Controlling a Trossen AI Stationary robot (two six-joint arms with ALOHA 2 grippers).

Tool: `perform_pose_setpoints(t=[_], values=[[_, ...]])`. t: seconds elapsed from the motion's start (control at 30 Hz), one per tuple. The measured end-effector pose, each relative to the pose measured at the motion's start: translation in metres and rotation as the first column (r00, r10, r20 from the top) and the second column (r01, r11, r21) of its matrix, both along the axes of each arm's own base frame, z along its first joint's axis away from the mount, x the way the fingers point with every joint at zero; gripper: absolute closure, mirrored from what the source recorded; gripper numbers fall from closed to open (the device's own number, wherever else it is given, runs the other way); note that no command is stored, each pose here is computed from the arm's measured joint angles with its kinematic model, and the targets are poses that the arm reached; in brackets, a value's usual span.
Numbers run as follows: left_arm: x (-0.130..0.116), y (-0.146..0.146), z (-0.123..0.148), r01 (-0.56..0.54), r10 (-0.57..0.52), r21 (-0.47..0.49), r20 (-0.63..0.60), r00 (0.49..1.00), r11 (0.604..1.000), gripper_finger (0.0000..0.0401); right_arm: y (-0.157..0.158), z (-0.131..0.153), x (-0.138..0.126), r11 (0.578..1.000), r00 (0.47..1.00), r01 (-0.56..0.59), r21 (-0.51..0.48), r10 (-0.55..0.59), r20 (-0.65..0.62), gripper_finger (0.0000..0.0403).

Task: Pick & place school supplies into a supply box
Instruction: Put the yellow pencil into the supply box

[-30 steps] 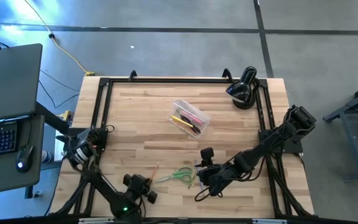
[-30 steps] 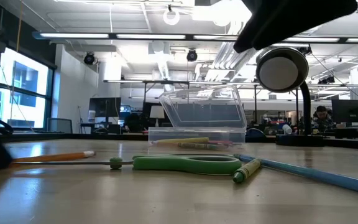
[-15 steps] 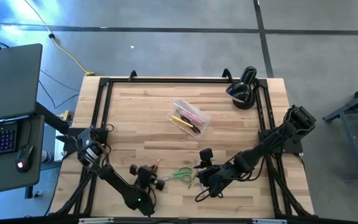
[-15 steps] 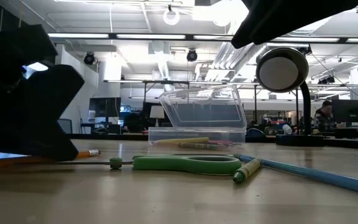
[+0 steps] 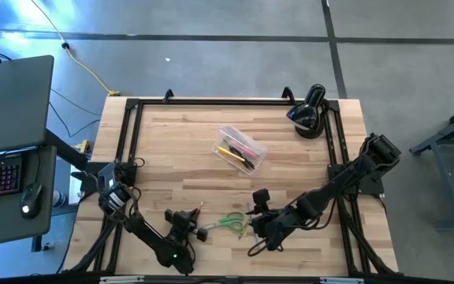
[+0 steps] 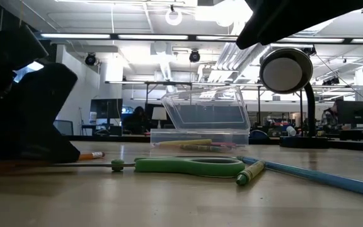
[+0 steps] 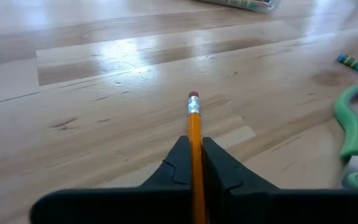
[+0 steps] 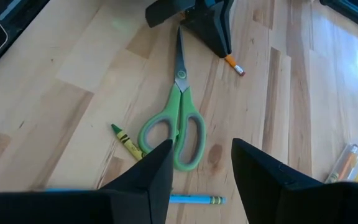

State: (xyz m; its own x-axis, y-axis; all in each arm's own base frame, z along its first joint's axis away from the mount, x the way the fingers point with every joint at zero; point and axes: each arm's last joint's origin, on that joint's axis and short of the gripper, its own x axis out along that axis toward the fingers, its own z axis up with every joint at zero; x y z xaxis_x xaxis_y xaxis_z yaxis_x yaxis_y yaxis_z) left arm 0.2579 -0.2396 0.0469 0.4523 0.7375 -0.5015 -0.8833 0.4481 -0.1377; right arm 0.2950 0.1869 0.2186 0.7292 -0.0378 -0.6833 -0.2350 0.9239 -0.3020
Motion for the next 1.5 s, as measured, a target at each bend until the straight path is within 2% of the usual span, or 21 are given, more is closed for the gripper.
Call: perform_pose_setpoints(t=[0.3, 0.43, 0.57, 0.67, 0.83, 0.9, 0.97, 1.07, 1.17, 1.27, 1.4, 1.5], values=[[0.007, 0.009, 0.008, -0.006, 0.004, 0.034, 0.056, 0.998, 0.999, 0.0369, 0.0, 0.001, 0.0, 1.0, 1.0, 0.008, -0.023, -0.008, 0.014, 0.0261], [0.012, 0.025, 0.026, -0.045, 0.043, 0.075, 0.016, 0.999, 0.996, 0.0369, -0.002, 0.001, 0.001, 0.997, 0.998, 0.046, -0.057, -0.044, 0.04, 0.0261], [0.02, 0.044, 0.059, -0.052, 0.056, 0.14, -0.025, 0.998, 0.989, 0.0369, -0.002, 0.001, 0.001, 0.997, 0.998, 0.053, -0.061, -0.05, 0.045, 0.026], [0.033, 0.061, 0.078, -0.044, 0.053, 0.148, -0.057, 0.997, 0.988, 0.0369, -0.002, 0.001, 0.001, 0.997, 0.998, 0.055, -0.057, -0.053, 0.045, 0.0261], [0.062, 0.088, 0.108, -0.059, 0.053, 0.14, 0.041, 0.998, 0.988, 0.0369, 0.001, 0.001, -0.001, 0.995, 0.994, 0.1, 0.006, -0.1, 0.047, 0.0261], [0.074, 0.101, 0.114, -0.032, 0.036, 0.151, -0.021, 0.999, 0.988, 0.0369, 0.004, 0.0, -0.005, 0.994, 0.994, 0.107, 0.017, -0.107, 0.033, 0.0261], [0.089, 0.115, 0.118, 0.01, -0.001, 0.121, -0.079, 0.997, 0.993, 0.0369, 0.007, -0.002, -0.01, 0.994, 0.994, 0.11, 0.015, -0.11, 0.01, 0.0261], [0.114, 0.135, 0.119, 0.148, -0.138, 0.042, -0.187, 0.973, 0.988, 0.0369, 0.012, -0.005, -0.019, 0.991, 0.991, 0.129, 0.02, -0.129, -0.025, 0.0261], [0.137, 0.156, 0.125, 0.3, -0.292, 0.005, -0.207, 0.934, 0.954, 0.0369, 0.018, -0.008, -0.028, 0.988, 0.986, 0.155, 0.024, -0.153, -0.063, 0.0261], [0.152, 0.181, 0.13, 0.408, -0.4, -0.006, -0.211, 0.892, 0.913, 0.0369, 0.023, -0.01, -0.04, 0.981, 0.978, 0.194, 0.021, -0.192, -0.086, 0.0261], [0.163, 0.212, 0.132, 0.563, -0.568, -0.09, -0.219, 0.794, 0.822, 0.0369, 0.031, -0.012, -0.055, 0.97, 0.967, 0.243, 0.0, -0.243, -0.078, 0.0261], [0.163, 0.231, 0.13, 0.625, -0.643, -0.156, -0.236, 0.728, 0.765, 0.0369, 0.036, -0.013, -0.063, 0.968, 0.966, 0.25, -0.004, -0.249, -0.07, 0.0261]])
